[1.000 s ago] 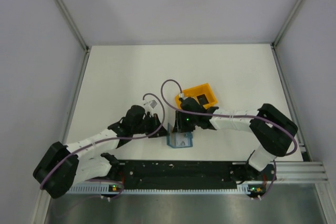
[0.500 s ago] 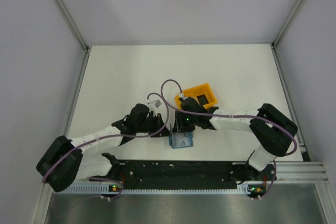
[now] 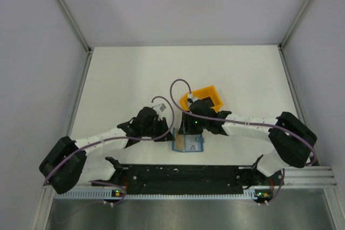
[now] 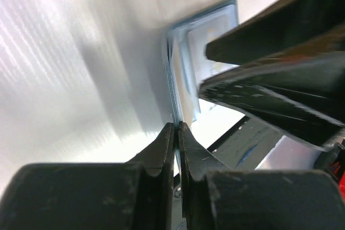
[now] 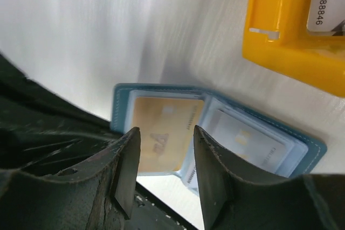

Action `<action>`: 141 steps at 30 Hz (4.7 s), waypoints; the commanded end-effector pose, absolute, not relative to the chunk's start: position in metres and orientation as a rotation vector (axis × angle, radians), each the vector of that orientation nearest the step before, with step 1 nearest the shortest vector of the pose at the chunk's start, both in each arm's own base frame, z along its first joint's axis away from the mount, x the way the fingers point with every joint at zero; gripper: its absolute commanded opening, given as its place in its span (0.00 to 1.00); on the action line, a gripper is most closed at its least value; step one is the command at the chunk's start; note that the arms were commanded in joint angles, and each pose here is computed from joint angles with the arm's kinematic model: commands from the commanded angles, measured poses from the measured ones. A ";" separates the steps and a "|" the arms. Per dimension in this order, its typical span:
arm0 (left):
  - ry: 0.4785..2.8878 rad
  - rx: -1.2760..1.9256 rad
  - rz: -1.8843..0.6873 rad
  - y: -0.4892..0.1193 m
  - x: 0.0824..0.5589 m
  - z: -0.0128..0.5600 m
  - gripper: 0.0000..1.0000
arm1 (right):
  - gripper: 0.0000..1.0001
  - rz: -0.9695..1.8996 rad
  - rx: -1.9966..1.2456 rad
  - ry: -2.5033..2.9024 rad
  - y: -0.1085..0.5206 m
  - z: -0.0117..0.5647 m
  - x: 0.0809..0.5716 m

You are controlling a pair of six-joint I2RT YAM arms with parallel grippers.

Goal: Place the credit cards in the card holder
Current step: Turn over the card slot in the card holder, then pick up the credit card from the storage box.

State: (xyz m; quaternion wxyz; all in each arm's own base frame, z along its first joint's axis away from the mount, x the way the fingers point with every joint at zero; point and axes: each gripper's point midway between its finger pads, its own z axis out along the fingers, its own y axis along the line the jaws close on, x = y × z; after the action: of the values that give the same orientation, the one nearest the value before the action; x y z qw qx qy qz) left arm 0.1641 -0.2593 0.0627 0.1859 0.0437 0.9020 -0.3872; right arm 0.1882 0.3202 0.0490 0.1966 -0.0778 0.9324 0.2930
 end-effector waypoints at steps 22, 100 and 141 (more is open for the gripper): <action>2.505 0.180 -1.112 -0.266 0.165 0.070 0.08 | 0.47 0.894 -0.282 2.567 0.350 0.071 0.185; 2.494 0.116 -1.026 -0.252 0.168 0.075 0.00 | 0.37 0.582 -0.374 2.531 0.309 0.076 0.190; 2.482 -0.023 -0.832 -0.233 0.190 0.083 0.00 | 0.42 0.598 -0.224 2.470 0.249 0.135 0.340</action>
State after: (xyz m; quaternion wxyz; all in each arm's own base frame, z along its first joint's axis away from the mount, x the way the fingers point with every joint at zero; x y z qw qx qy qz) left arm 0.1770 -0.2296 0.0638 0.2262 -0.0129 0.9258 -0.3025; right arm 0.3297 0.2431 0.1430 0.3039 -0.0653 0.9231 0.2266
